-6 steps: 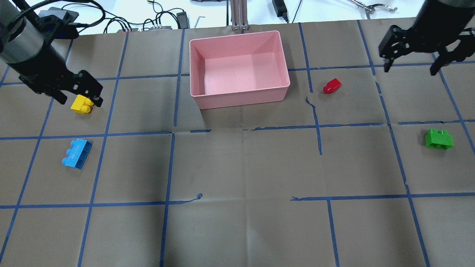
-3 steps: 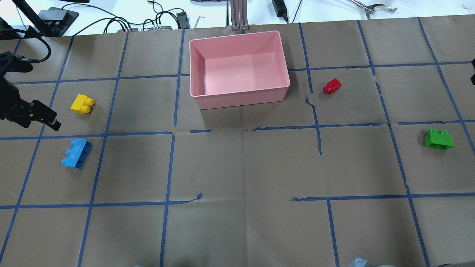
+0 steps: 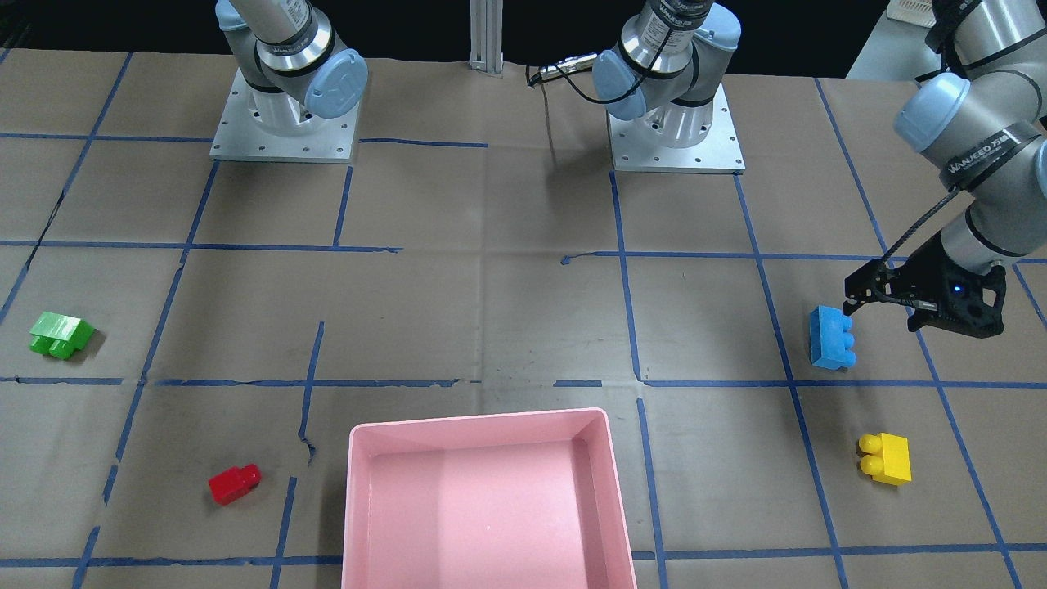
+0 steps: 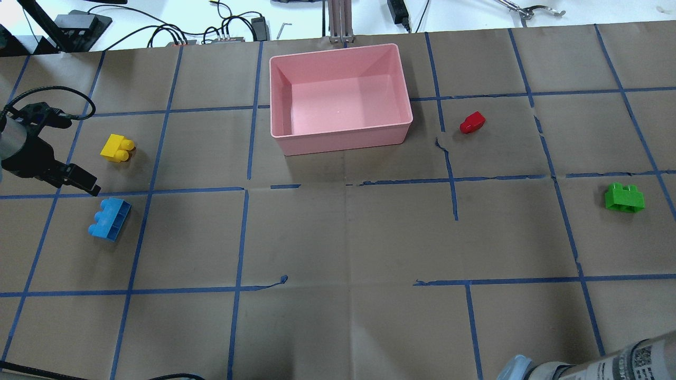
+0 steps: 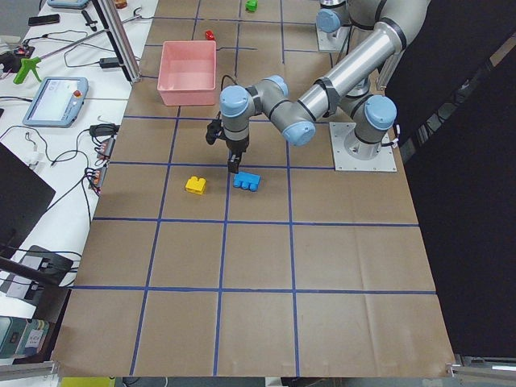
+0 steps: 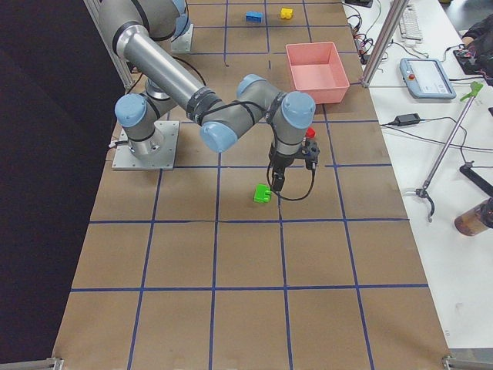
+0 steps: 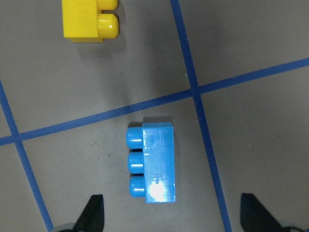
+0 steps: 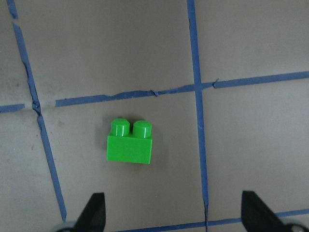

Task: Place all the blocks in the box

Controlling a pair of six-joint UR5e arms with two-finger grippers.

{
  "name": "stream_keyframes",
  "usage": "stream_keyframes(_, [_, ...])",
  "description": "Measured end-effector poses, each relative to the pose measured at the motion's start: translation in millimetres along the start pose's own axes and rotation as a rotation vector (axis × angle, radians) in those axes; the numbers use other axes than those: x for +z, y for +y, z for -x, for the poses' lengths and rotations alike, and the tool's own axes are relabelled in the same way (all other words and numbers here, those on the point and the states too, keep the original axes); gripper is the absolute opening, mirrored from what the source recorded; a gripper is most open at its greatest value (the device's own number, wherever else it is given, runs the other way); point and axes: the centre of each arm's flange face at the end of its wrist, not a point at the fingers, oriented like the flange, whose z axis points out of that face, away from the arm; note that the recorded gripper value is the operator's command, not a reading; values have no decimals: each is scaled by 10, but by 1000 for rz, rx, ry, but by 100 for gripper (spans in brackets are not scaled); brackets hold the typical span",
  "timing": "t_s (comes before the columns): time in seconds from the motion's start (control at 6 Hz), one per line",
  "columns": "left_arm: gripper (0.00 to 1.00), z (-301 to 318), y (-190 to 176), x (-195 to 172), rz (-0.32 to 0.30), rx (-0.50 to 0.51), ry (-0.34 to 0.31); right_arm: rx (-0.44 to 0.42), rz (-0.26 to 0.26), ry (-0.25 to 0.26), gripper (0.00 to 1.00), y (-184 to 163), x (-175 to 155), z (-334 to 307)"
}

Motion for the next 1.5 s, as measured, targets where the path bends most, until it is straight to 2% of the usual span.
stream_keyframes(0.17, [99, 130, -87, 246, -18, -1, -19, 38, 0, -25, 99, 14, 324, 69])
stream_keyframes(0.33, [99, 217, -149, 446, -31, -3, -37, 59, -26, -22, 99, 69, 677, 156])
stream_keyframes(0.67, [99, 170, -99, 796, 12, -11, 15, 93, -63, -13, 99, 131, 1207, 256])
stream_keyframes(1.0, [99, 105, -42, 928, 36, -11, 40, 116, -53, -54, 99, 81, 1539, 285])
stream_keyframes(1.17, [94, 100, -31, 942, 40, -12, 43, 126, -50, -61, 99, 71, 1604, 289])
stream_keyframes(1.33, [68, 95, -22, 956, 45, -11, 46, 128, -43, -65, 99, 64, 1658, 288])
stream_keyframes(1.5, [37, 74, -1, 976, 52, -11, 51, 129, -29, -68, 99, 55, 1733, 282])
